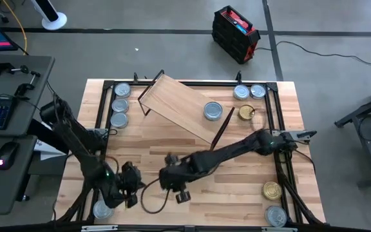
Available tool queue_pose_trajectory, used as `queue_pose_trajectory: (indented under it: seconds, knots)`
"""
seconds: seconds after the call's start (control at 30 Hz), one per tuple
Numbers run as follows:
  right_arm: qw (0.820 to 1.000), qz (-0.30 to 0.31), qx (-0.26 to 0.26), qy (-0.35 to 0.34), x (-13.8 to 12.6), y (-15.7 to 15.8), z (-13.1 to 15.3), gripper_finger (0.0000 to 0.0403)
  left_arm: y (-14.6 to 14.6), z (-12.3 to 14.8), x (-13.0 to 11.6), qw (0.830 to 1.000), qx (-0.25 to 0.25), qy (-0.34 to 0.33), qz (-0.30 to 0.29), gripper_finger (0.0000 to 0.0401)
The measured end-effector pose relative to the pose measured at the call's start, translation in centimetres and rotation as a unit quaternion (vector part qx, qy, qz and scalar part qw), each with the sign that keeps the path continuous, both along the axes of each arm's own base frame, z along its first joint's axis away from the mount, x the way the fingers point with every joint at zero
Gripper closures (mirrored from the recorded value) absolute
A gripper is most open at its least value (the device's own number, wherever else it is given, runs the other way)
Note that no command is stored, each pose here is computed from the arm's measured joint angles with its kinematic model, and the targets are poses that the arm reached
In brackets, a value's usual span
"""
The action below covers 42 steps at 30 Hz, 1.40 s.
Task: Stack canned seafood by type on shelf
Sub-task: Stack the white-green tuna can on top of the other white-green tuna can on the shelf
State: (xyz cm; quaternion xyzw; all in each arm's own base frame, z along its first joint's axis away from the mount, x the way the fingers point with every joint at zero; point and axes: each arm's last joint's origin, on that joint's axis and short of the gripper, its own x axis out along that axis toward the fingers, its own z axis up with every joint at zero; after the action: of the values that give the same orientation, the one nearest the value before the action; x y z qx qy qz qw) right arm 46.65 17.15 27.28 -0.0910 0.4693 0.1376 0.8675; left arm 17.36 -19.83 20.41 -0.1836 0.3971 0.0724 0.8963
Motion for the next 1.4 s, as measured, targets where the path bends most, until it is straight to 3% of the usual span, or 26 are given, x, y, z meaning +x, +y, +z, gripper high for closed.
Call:
queue_pose_trajectory:
  seconds: [0.17, 0.37, 0.5, 0.63, 0.83, 1.17, 1.23, 1.4]
  knots:
    - [0.984, -0.145, -0.098, -0.045, -4.3, -3.7, 6.4, 0.029, 2.3, 2.3, 0.8, 0.996, 0.053, -0.065, 0.015, 0.0401]
    - [0.937, -0.285, -0.196, -0.042, -8.9, -6.8, 10.2, 0.029, 4.3, 3.0, 2.4, 0.989, 0.105, -0.095, 0.049, 0.0401]
    - [0.906, -0.347, -0.24, 0.009, -10.3, -7.8, 9.3, 0.029, 5.3, 3.2, 3.4, 0.987, 0.107, -0.102, 0.07, 0.0401]
    - [0.904, -0.348, -0.248, 0.017, -9.7, -7.9, 7.5, 0.029, 5.7, 3.6, 4.2, 0.984, 0.092, -0.124, 0.087, 0.0401]
    - [0.874, -0.387, -0.282, 0.081, -9.6, -9.8, 3.2, 0.029, 5.9, 3.9, 4.8, 0.982, 0.078, -0.143, 0.097, 0.0401]
    - [0.882, -0.381, -0.27, 0.069, -9.2, -9.7, 2.8, 0.029, 5.8, 4.0, 4.8, 0.982, 0.074, -0.148, 0.094, 0.04]
    - [0.886, -0.381, -0.255, 0.065, -9.0, -9.6, 2.9, 0.0266, 5.8, 4.0, 4.8, 0.982, 0.076, -0.147, 0.092, 0.04]
    - [0.901, -0.365, -0.213, 0.096, -8.9, -9.2, 2.6, 0.0159, 5.8, 4.0, 4.8, 0.982, 0.074, -0.148, 0.092, 0.04]
